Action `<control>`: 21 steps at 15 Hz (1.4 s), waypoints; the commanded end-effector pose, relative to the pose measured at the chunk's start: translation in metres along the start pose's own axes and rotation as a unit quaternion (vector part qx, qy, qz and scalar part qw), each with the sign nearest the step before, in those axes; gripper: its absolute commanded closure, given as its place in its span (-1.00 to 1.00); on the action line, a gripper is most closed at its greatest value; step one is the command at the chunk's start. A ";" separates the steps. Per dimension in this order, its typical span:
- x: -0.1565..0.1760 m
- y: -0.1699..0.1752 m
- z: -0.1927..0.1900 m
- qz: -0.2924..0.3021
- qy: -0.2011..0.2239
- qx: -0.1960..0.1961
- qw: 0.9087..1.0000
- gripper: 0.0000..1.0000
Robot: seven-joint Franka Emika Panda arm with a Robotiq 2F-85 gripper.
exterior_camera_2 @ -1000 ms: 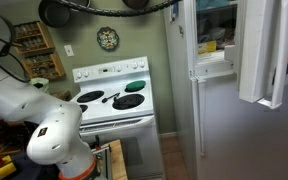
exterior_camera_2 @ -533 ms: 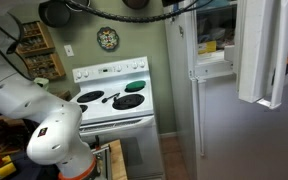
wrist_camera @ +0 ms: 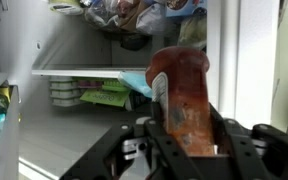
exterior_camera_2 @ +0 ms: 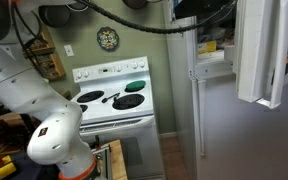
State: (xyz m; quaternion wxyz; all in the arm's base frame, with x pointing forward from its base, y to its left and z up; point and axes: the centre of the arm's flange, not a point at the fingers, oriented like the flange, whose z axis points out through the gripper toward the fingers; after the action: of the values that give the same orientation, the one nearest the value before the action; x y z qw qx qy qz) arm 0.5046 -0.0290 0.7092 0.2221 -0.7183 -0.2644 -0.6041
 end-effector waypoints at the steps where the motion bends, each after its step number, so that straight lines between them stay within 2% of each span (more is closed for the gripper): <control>1: -0.003 0.011 0.017 0.008 -0.043 -0.008 0.999 0.62; 5: -0.022 0.023 0.031 0.016 -0.090 -0.024 0.995 0.62; 9: -0.032 0.036 0.035 0.023 -0.120 -0.046 0.991 0.62; 19: -0.048 0.086 0.015 0.045 -0.134 -0.090 0.986 0.62; 21: -0.047 0.088 0.011 0.050 -0.130 -0.088 0.986 0.62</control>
State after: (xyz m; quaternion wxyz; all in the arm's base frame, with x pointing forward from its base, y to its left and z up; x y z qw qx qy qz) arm 0.5574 -0.0867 0.6529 0.1531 -0.8178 -0.2094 -0.5137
